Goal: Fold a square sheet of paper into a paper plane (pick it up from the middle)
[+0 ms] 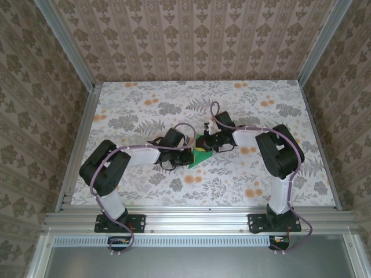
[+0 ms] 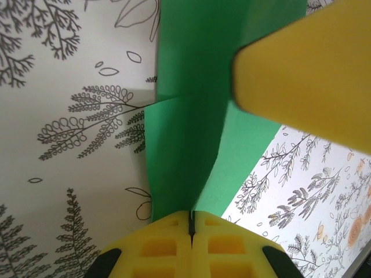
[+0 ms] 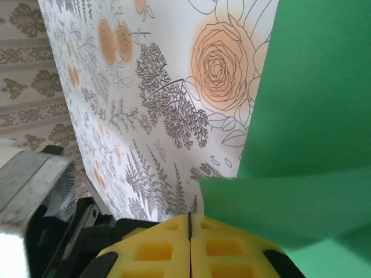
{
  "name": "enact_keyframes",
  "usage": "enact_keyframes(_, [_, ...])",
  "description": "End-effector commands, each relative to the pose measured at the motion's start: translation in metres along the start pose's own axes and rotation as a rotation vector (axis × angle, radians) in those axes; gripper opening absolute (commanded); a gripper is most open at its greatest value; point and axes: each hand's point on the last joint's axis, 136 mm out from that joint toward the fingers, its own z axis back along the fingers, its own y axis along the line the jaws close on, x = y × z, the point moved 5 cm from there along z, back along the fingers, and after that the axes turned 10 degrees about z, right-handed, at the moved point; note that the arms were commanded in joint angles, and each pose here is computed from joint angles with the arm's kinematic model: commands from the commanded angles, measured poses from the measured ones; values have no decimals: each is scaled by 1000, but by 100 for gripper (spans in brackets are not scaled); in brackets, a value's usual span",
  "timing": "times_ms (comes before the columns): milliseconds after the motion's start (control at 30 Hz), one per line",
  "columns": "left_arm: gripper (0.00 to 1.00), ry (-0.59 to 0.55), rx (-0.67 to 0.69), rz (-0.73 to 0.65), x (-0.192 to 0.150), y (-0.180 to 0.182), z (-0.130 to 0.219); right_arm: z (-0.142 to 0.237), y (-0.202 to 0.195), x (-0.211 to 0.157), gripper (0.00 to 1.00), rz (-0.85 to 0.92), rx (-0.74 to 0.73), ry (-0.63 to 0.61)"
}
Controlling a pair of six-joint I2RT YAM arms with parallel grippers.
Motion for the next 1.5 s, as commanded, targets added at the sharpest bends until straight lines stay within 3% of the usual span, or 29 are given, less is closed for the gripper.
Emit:
enact_keyframes(0, [0,27,-5,34,-3,5,-6,-10,-7,5,7,-25,-6,8])
enact_keyframes(167, [0,31,-4,28,-3,5,-7,-19,-26,4,6,-48,-60,11])
enact_keyframes(333, [17,7,70,-37,-5,2,2,-23,-37,0,6,-57,-92,23])
enact_keyframes(533, [21,6,185,-117,-13,4,7,-21,-38,-1,6,-59,-97,24])
enact_keyframes(667, [19,4,209,-133,-14,8,7,-22,-39,-2,6,-60,-100,32])
enact_keyframes(800, [8,5,186,-129,-14,5,7,-22,-41,-5,6,-57,-112,43])
enact_keyframes(967, [3,13,122,-62,-12,8,9,-22,-47,-9,6,-54,-148,61])
enact_keyframes(1167, [27,-39,103,-56,-8,-3,36,-21,-48,-9,6,-52,-159,63])
enact_keyframes(1267, [32,-78,68,-71,-4,-17,52,-22,-49,-9,6,-54,-163,61])
enact_keyframes(1467, [16,-2,-14,-140,-8,-43,46,-22,-50,-9,6,-62,-169,54])
